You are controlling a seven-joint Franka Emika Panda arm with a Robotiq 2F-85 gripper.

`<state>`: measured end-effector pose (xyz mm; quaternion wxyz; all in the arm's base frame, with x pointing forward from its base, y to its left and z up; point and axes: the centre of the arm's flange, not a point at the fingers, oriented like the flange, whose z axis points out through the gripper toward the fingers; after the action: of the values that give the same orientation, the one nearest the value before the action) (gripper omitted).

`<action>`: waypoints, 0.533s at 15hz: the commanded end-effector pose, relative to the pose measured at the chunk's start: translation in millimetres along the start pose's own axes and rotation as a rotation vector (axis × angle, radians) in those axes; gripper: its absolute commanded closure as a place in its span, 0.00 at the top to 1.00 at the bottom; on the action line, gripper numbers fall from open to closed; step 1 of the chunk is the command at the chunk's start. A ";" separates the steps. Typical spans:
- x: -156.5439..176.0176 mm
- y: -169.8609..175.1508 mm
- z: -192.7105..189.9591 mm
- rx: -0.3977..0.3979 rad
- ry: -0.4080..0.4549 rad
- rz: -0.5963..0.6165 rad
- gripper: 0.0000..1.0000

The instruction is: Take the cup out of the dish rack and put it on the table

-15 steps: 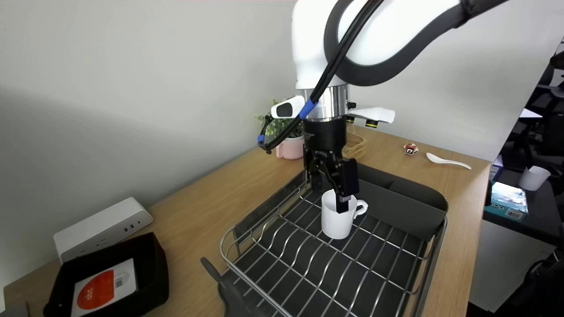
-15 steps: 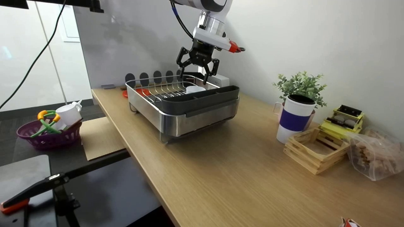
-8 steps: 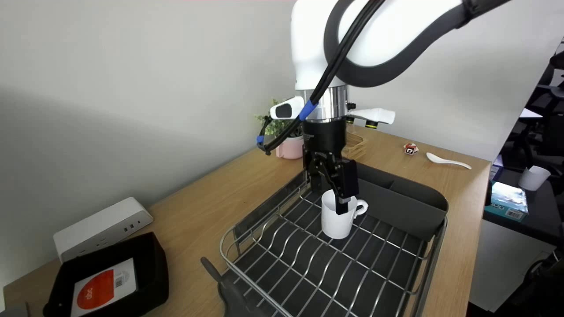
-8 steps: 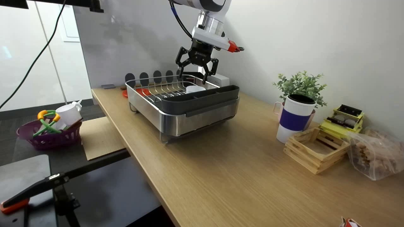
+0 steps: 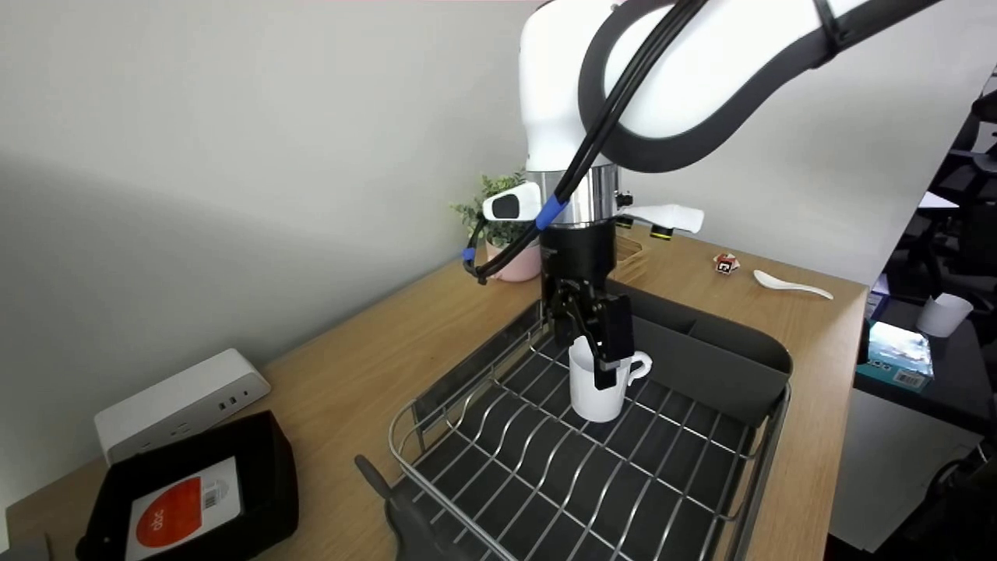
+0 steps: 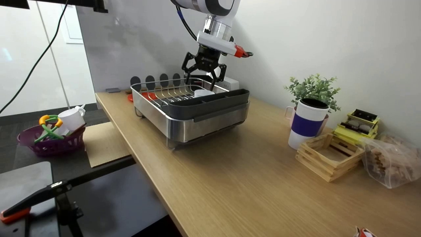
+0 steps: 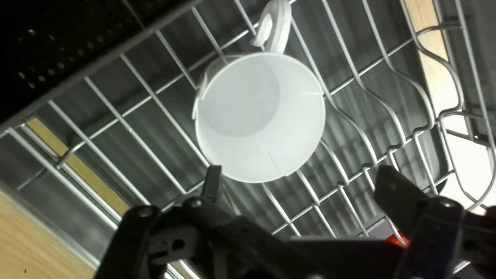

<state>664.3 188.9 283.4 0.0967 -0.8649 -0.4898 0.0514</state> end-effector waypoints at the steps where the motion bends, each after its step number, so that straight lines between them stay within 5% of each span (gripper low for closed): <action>1: -14.1 -9.8 2.7 -0.041 0.004 0.034 1.00; 8: -17.3 -32.0 -5.1 -0.129 0.003 0.030 1.00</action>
<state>657.7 188.7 285.7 0.0654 -0.8763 -0.4759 0.0362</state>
